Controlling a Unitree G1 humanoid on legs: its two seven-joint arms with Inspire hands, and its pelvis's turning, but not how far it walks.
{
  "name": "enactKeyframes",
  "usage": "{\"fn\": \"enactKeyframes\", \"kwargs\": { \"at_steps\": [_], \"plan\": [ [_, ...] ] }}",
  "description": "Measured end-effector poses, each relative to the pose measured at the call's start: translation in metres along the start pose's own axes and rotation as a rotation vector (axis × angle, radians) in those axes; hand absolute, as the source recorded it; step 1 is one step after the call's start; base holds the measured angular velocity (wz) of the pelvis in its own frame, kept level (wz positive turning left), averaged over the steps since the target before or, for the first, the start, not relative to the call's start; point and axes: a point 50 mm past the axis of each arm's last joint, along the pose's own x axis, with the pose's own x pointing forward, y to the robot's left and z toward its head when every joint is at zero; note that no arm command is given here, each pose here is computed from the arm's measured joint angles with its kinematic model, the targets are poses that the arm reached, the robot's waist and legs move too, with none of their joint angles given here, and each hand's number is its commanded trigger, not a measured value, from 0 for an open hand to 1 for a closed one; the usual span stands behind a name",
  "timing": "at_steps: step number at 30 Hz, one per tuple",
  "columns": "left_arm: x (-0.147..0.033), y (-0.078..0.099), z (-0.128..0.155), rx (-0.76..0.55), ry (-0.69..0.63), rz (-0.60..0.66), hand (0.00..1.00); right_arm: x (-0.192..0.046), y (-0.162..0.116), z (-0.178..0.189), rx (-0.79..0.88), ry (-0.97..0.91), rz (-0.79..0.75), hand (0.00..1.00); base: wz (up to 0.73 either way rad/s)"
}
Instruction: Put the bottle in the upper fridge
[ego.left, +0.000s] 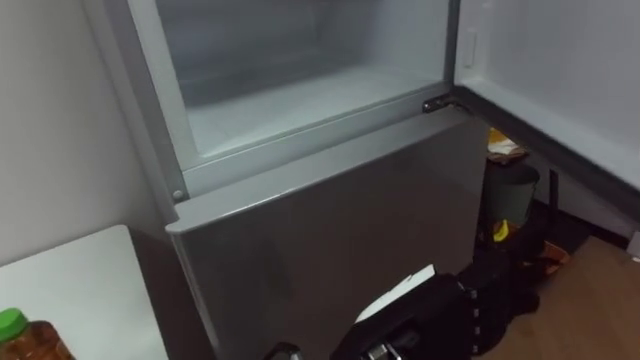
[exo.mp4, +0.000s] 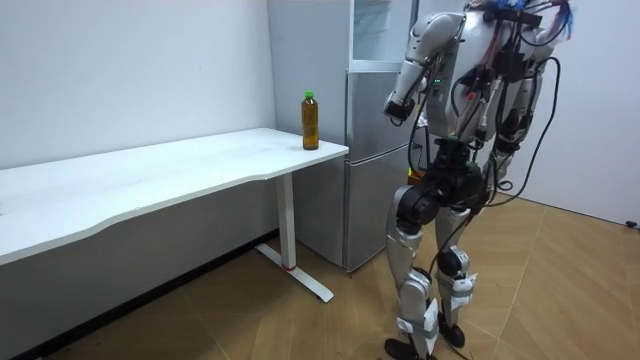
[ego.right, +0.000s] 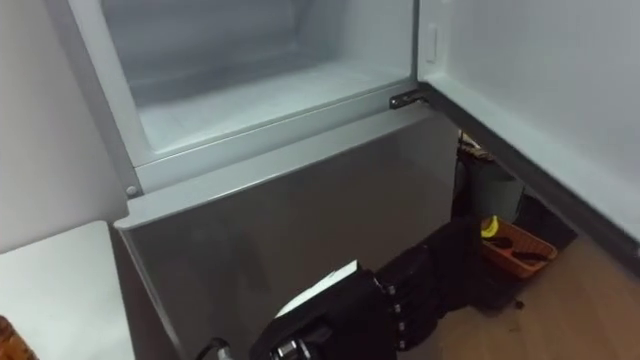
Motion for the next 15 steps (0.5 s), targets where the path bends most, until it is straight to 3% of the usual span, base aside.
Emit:
{"fn": "enactKeyframes", "kwargs": {
  "at_steps": [15],
  "plan": [
    [0.0077,0.0056,0.0056,0.029,-0.006,0.040,0.00,-0.0018,-0.0093,-0.0004,-0.015,0.007,-0.028,0.00,-0.04]
  ]
}}
